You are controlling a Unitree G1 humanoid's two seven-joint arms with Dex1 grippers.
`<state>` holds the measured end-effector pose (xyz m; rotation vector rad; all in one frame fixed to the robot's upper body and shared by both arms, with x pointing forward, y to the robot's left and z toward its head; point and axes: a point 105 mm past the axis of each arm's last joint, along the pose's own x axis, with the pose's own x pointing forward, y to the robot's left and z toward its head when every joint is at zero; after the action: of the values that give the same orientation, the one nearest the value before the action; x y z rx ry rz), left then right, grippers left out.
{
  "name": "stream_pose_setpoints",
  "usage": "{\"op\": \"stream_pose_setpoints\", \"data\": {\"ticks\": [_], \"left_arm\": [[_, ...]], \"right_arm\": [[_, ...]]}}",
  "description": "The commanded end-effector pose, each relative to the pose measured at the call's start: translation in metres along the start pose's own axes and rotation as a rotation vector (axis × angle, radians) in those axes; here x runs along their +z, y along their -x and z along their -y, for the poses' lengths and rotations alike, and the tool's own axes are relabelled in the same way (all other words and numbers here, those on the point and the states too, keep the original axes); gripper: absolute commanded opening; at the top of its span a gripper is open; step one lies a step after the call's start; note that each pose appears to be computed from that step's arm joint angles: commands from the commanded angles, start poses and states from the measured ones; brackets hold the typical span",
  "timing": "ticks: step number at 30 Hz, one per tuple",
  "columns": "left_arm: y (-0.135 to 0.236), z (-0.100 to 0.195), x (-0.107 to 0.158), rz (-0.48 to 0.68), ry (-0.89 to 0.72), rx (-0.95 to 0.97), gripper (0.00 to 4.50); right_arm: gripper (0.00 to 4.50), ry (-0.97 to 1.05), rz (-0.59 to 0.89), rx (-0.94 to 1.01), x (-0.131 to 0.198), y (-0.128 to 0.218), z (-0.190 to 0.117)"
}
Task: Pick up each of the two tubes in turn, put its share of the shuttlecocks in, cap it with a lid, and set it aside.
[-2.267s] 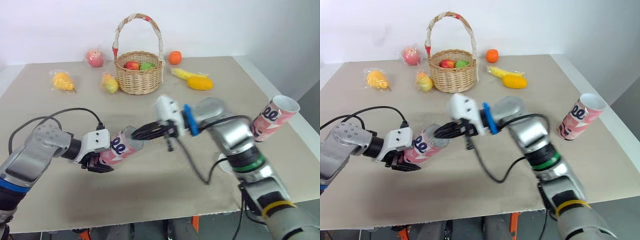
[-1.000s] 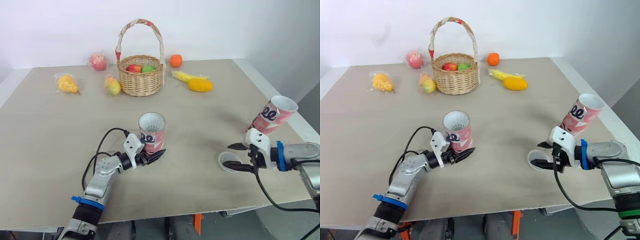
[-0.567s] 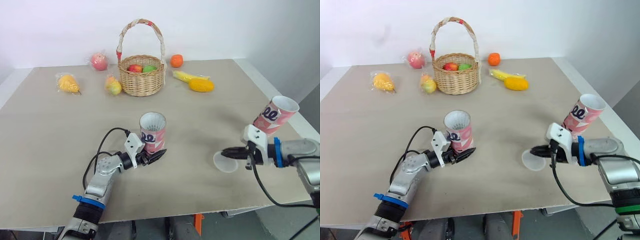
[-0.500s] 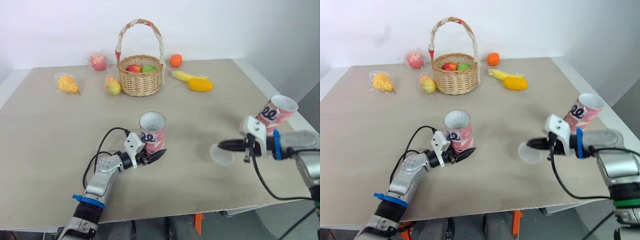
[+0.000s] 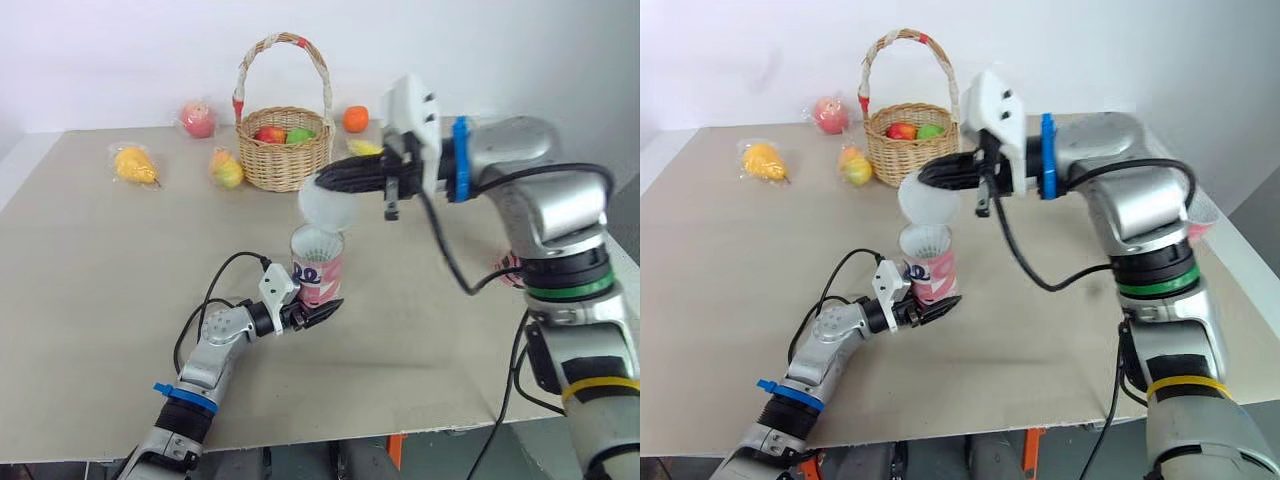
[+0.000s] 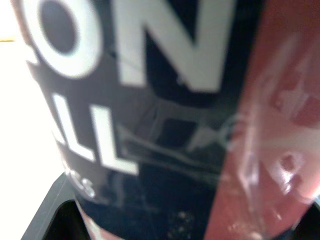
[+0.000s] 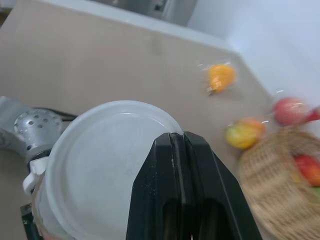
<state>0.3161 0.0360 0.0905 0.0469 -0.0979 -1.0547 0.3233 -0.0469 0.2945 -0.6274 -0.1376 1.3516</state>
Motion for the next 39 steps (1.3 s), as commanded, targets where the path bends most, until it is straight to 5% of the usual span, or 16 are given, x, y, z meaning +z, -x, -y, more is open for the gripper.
{"op": "stream_pose_setpoints", "data": {"ticks": [1,39], "left_arm": [[0.006,0.001,-0.012,-0.031,0.028,0.024,3.23],[0.003,0.002,-0.013,-0.040,0.024,0.019,3.23]], "right_arm": [[0.05,0.065,-0.019,0.009,0.006,-0.001,-0.002],[0.05,0.215,-0.198,0.061,-0.036,-0.013,-0.017]]}}
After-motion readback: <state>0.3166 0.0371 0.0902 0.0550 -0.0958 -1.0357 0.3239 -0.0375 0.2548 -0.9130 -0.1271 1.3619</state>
